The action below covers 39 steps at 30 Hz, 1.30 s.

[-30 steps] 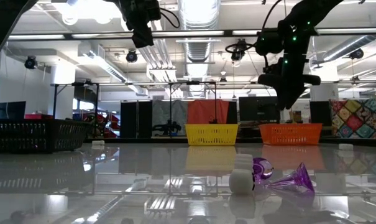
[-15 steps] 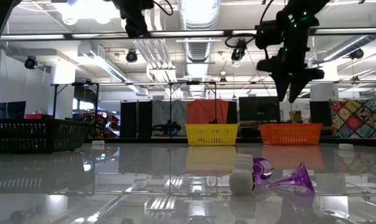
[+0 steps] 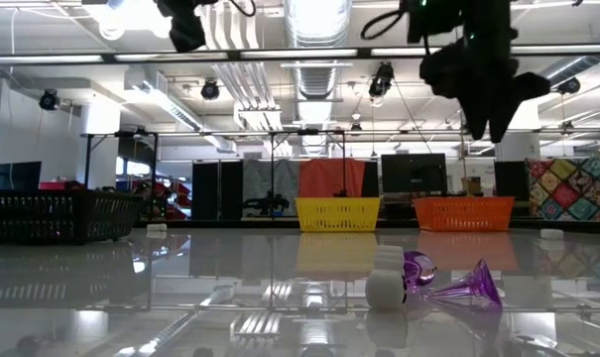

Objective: Sort Halloween decoration
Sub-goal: Put the purple witch hat toy into the black bin

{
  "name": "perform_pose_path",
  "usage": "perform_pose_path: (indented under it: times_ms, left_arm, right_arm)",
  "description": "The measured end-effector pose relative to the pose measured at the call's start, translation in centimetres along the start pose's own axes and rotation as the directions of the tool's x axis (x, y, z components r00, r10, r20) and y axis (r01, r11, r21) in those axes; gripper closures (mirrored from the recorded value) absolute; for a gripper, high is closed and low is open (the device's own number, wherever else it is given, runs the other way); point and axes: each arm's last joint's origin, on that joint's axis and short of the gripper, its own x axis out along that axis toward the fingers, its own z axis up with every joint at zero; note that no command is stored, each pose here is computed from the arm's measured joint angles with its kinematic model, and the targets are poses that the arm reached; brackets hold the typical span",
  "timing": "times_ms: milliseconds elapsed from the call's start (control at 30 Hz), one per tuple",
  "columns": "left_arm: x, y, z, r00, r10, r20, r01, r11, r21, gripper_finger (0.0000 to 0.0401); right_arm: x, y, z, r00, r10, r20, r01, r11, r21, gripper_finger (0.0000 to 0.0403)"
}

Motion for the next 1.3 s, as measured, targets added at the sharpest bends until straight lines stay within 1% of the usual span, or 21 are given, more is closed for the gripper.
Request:
perform_pose_path:
  times_ms: [133, 233, 467, 600, 833, 933, 1033, 1167, 1300]
  left_arm:
    - [0.4, -0.7, -2.0, 0.999, -0.018, -0.033, 0.017, 1.000, -0.018, 0.0314]
    - [0.7, -1.3, -3.4, 0.999, -0.021, -0.038, 0.020, 1.000, -0.018, 0.0314]
    - [0.9, -2.3, -5.7, 1.000, -0.011, -0.016, 0.011, 1.000, -0.022, 0.0314]
    - [0.9, -2.6, -6.3, 1.000, 0.003, 0.012, -0.003, 1.000, -0.004, 0.0314]
    - [1.2, -2.5, -6.5, 0.999, 0.020, 0.049, -0.021, 1.000, 0.018, 0.0314]
    - [1.2, -2.5, -6.5, 0.999, 0.020, 0.050, -0.021, 1.000, 0.018, 0.0314]
    - [1.2, -2.5, -6.5, 0.999, 0.020, 0.051, -0.021, 1.000, 0.014, 0.0314]
    - [1.3, -2.4, -6.4, 0.999, 0.019, 0.048, -0.019, 1.000, 0.010, 0.0314]
    - [1.3, -2.4, -6.4, 0.999, 0.018, 0.047, -0.019, 1.000, 0.009, 0.0314]
  right_arm:
    - [0.3, 2.2, -3.3, 1.000, 0.003, -0.024, -0.002, 1.000, 0.028, 0.0248]
    - [0.3, 3.5, -6.0, 0.999, 0.007, -0.036, -0.004, 0.997, 0.072, 0.0248]
    - [0.6, 6.4, -12.6, 0.993, 0.111, -0.049, -0.100, 0.977, 0.187, 0.0248]
    - [1.7, 7.5, -16.4, 0.993, 0.109, -0.046, -0.096, 0.967, 0.236, 0.0248]
    - [4.5, 8.9, -22.0, 0.995, 0.065, -0.072, -0.035, 0.932, 0.362, 0.0248]
    - [5.5, 9.8, -23.9, 0.993, 0.078, -0.086, -0.038, 0.916, 0.400, 0.0248]
    - [6.6, 11.0, -25.1, 0.994, 0.066, -0.089, -0.024, 0.914, 0.405, 0.0248]
    - [7.8, 12.1, -25.8, 0.996, 0.021, -0.090, 0.015, 0.926, 0.378, 0.0248]
    - [8.6, 12.9, -26.1, 0.995, -0.016, -0.094, 0.050, 0.926, 0.375, 0.0248]
